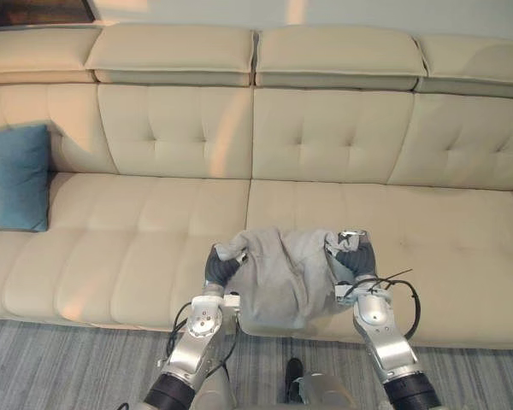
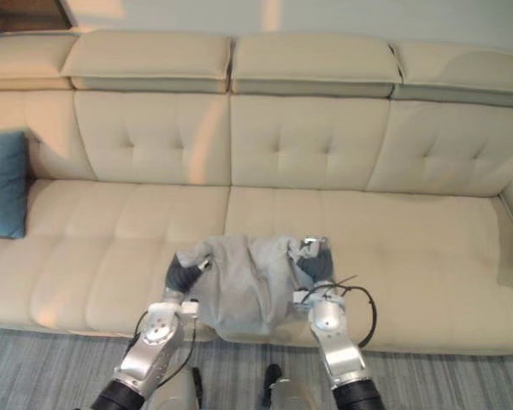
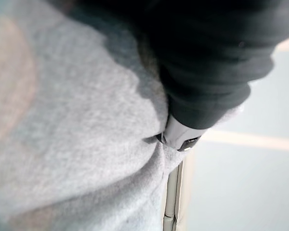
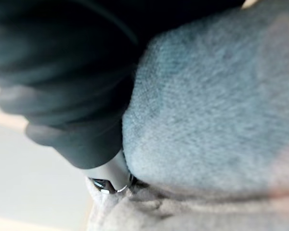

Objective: Pick up cushions and gather them together orderly.

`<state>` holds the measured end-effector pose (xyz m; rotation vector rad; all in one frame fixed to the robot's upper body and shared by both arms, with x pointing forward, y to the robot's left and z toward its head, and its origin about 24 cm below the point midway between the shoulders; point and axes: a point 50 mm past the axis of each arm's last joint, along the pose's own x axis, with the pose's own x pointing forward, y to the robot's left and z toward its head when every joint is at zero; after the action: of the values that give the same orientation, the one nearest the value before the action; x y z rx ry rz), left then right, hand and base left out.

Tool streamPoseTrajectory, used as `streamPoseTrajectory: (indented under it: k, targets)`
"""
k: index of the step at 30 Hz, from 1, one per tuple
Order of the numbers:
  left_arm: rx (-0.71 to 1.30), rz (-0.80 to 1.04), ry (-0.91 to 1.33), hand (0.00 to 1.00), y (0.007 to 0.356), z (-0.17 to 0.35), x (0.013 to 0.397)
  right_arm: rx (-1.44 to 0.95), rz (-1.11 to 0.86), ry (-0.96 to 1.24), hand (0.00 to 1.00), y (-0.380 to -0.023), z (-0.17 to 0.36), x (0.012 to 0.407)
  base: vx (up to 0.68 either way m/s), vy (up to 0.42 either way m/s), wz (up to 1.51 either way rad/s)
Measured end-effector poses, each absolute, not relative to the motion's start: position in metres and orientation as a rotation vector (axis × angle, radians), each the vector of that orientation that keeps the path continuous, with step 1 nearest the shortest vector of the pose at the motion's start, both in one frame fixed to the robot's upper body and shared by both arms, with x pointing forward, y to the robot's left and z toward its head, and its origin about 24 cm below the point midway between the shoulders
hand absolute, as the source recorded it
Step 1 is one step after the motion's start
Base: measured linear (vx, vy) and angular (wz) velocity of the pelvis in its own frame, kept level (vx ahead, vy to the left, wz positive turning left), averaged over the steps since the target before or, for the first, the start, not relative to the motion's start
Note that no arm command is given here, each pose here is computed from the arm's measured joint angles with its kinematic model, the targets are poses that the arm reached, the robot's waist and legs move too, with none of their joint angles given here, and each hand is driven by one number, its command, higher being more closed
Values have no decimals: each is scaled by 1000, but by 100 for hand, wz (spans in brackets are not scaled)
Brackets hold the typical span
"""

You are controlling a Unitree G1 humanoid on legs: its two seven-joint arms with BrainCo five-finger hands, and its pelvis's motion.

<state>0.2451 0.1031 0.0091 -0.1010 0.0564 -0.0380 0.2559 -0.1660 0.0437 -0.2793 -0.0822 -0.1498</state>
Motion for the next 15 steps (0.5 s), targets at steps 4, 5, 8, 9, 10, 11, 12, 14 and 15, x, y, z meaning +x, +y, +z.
streamPoseTrajectory:
  k: [4,5,8,9,10,11,12,14,15]
  targets:
    - [-70,-44,72,100,108,5,242,-236,-189,-13,100,-168,28,247,110,150,3]
    - [-67,-49,77,100,108,5,241,-236,-191,-1,100,-169,26,245,64,97,-1]
    - [-77,-56,60,100,107,9,240,-231,-188,4,100,-171,25,245,24,75,-8]
    - [-79,-60,55,100,106,11,240,-230,-191,5,100,-172,25,245,3,52,-18]
    - [-79,-63,53,100,106,12,240,-228,-192,10,100,-172,25,245,-1,32,-20]
    - [-78,-64,52,100,106,12,240,-228,-191,10,100,-172,25,245,-1,21,-26]
    - [-79,-67,50,100,106,13,240,-228,-192,9,100,-173,25,245,1,10,-28]
    - [-83,-68,36,100,106,16,241,-228,-192,-13,100,-173,31,251,-4,2,-32]
    - [-85,-67,29,100,106,18,242,-229,-190,-23,100,-173,33,253,-15,10,-38]
